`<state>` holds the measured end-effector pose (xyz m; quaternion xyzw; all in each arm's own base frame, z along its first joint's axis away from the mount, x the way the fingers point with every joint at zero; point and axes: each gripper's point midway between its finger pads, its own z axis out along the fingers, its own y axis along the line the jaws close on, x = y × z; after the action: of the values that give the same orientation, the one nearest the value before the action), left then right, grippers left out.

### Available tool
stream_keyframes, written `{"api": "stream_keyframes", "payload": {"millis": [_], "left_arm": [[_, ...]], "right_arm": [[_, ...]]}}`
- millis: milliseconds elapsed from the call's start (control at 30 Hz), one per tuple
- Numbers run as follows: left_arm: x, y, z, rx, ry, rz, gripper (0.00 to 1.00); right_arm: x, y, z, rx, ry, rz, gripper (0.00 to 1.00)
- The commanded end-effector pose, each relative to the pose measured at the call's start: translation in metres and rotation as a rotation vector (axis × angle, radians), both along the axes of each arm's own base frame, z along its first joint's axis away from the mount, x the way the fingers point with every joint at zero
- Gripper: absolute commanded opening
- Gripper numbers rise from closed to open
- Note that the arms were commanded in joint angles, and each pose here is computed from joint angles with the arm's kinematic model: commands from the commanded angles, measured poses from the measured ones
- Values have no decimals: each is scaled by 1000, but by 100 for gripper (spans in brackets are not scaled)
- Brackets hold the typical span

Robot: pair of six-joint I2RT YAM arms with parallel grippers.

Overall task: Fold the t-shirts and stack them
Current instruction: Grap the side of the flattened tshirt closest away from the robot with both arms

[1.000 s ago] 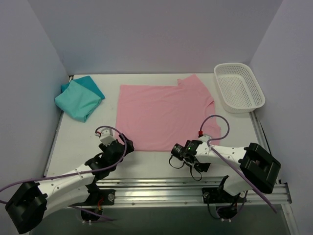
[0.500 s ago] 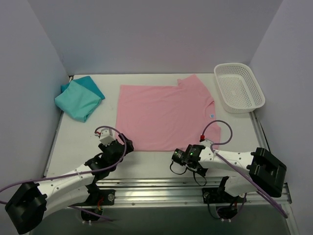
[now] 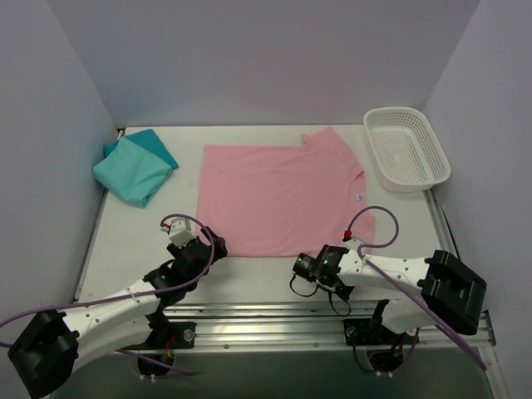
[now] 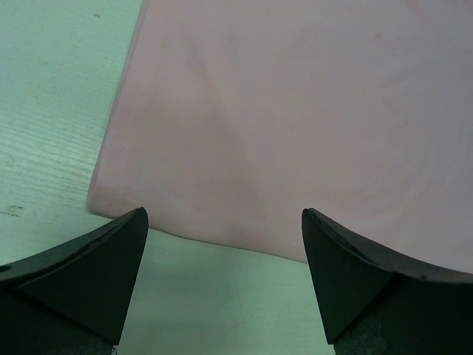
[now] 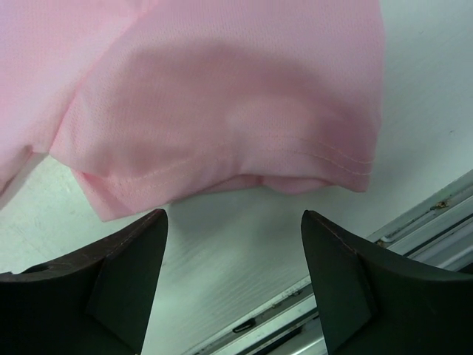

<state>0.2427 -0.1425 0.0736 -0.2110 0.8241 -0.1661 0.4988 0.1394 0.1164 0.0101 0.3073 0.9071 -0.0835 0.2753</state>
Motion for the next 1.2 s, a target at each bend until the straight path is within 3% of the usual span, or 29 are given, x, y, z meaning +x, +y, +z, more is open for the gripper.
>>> {"api": "stream_keyframes", "payload": {"millis": [0,133,233,500,600,700,800,867,1167], "left_arm": [[5,1,7,-3,-31,14,94],[5,1,5,8,-22,16,94],[5,2,5,11,-23,19,94],[5,4,8,14,-29,28,94],[4,6,7,14,-31,35,94],[4,7,7,14,-31,38,94],[4,7,6,15,-28,39,94],[4,8,5,19,-22,41,94],[4,13,8,27,-24,69,94]], "right_arm": [[16,-14,17,-81,-83,-48,69],[24,-27,20,-118,-77,-81,69],[29,-33,17,-93,-65,-112,64],[24,-37,11,-27,-21,-128,63],[19,-34,5,3,0,-116,53],[15,-33,1,13,18,-109,24],[11,-34,-1,26,30,-106,5],[9,-34,1,36,27,-102,0],[15,-32,5,43,-3,-87,0]]}}
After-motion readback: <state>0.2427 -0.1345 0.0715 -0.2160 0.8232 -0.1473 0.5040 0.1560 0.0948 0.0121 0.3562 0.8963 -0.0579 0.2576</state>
